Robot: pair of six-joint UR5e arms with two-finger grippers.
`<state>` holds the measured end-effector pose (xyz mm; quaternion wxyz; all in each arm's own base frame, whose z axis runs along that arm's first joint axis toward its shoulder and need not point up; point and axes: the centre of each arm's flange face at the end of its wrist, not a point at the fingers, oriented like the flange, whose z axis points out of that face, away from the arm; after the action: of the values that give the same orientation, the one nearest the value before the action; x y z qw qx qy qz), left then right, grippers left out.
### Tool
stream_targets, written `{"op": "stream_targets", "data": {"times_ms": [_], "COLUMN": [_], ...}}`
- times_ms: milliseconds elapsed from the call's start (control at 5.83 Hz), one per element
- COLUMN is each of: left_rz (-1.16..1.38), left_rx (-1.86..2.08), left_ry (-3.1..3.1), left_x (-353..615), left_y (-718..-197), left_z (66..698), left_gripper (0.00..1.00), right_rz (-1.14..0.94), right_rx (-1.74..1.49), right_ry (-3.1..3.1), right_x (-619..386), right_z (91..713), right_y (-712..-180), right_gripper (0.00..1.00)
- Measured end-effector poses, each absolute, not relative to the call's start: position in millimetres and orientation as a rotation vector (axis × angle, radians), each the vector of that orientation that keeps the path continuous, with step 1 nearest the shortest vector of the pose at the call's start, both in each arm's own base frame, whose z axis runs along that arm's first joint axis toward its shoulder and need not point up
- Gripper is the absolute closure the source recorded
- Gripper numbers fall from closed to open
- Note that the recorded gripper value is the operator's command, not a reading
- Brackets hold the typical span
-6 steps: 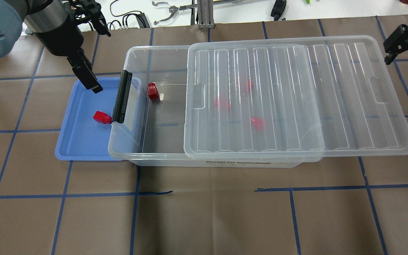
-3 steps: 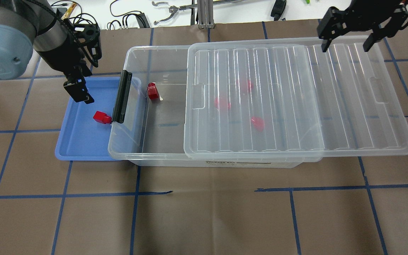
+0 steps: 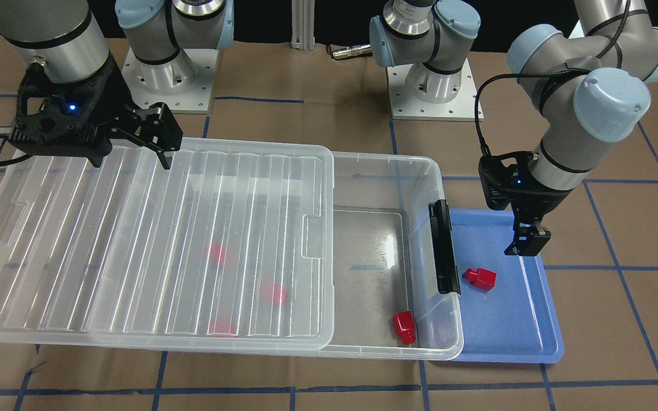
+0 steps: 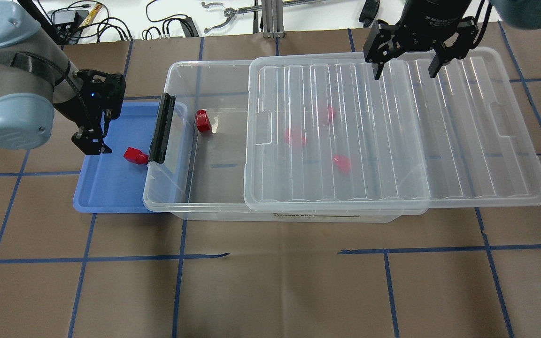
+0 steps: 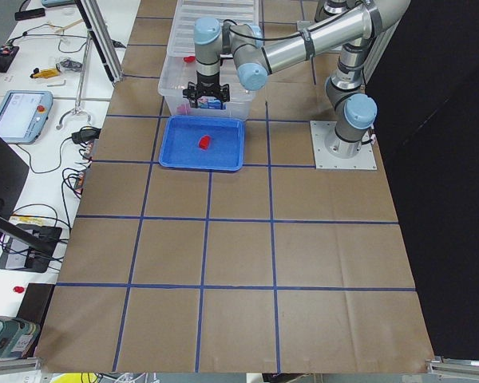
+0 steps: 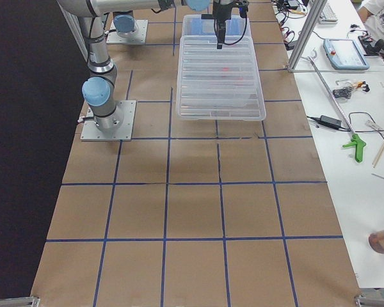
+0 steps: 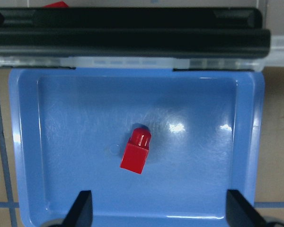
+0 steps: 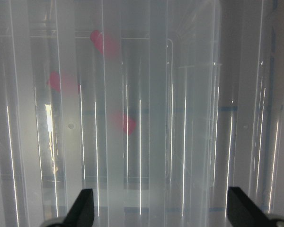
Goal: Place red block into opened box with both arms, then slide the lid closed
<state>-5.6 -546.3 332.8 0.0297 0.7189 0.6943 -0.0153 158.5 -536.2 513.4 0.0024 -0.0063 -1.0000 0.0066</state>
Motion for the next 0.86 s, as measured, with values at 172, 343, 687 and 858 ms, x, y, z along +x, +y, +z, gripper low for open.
{"op": "stream_targets", "data": {"times_ms": [172, 343, 687, 858], "left_rz": [-0.054, -0.059, -0.055, -0.055], "left_rx": [2.219, 2.218, 2.221, 2.221], "left_ry": [2.122, 2.113, 2.115, 2.117], "left_x": [1, 5, 10, 13], "left_y": [-555, -569, -588, -595], "left_z": [313, 290, 246, 227], "left_gripper": [0.01, 0.01, 0.01, 0.01], "right_rz": [0.016, -0.006, -0.032, -0.036], "right_rx": [-0.012, -0.010, -0.015, -0.017], "right_ry": [-3.134, -3.132, -3.127, -3.124], "right_x": [162, 163, 166, 167], "right_z": [512, 511, 512, 511], "right_y": [-534, -532, -524, -521], "right_gripper": [0.00, 0.00, 0.00, 0.00]}}
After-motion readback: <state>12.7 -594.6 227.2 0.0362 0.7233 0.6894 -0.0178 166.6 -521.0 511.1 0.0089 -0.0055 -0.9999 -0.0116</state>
